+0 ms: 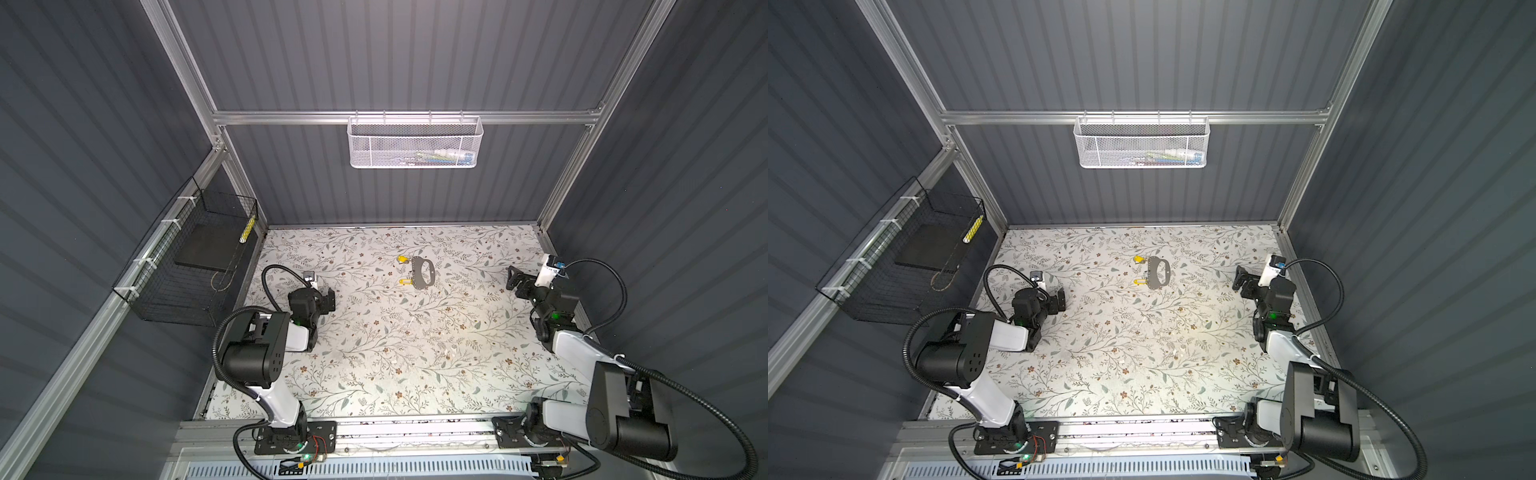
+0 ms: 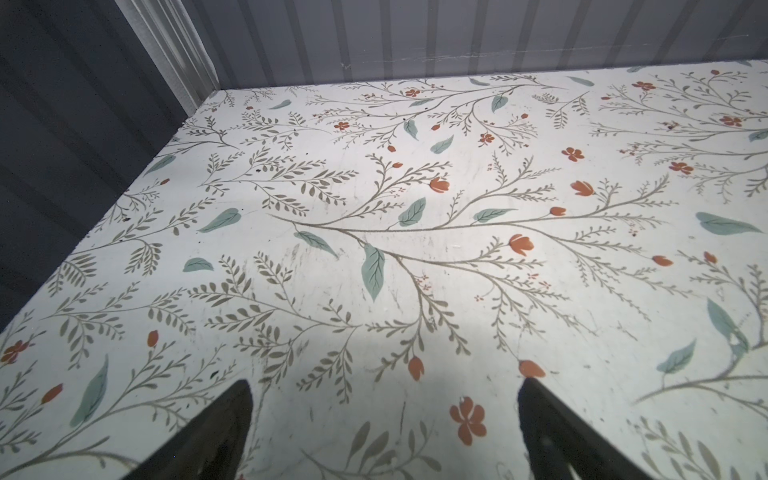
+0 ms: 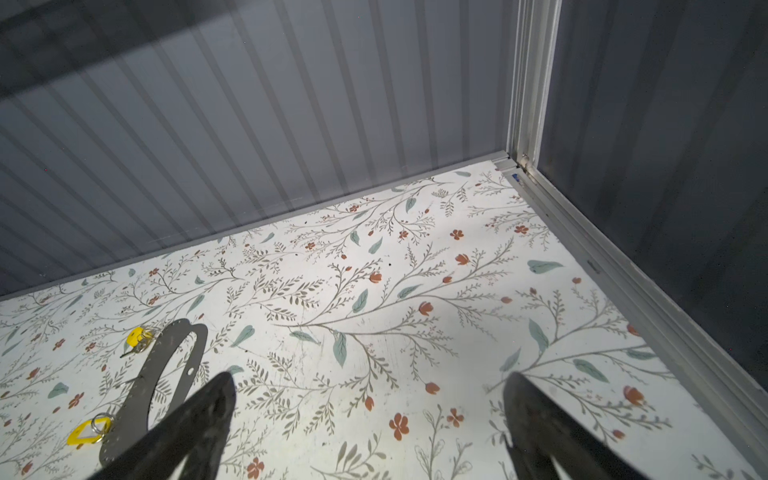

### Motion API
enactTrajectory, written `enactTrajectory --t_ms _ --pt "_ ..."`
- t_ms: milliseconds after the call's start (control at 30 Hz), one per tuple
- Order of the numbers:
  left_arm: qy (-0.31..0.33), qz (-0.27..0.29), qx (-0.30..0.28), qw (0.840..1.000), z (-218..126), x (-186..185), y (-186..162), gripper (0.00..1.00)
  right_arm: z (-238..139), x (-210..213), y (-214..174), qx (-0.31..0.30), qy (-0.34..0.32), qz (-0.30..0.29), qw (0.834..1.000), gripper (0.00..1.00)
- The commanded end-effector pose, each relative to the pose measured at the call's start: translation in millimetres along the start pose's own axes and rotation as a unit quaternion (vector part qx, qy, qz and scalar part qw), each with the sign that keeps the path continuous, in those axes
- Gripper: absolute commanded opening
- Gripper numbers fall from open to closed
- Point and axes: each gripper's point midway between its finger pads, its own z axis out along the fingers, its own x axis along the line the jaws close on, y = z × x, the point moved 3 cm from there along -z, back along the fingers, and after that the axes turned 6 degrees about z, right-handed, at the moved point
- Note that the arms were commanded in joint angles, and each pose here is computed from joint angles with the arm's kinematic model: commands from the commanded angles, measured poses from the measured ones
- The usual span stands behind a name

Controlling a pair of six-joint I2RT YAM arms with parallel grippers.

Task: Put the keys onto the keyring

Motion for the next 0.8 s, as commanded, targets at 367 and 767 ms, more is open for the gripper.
enactTrajectory --t_ms 367,767 --pt "0.006 -0.006 0.000 1.000 1.5 4.1 0.7 1.00 -12.7 -16.0 -13.9 -0.022 -0.023 -0.012 0.999 0.99" --pt "0.006 -0.006 -0.001 1.000 1.6 4.2 1.2 1.00 -9.9 -11.9 -32.6 -0.025 0.015 -0.026 0.999 0.99"
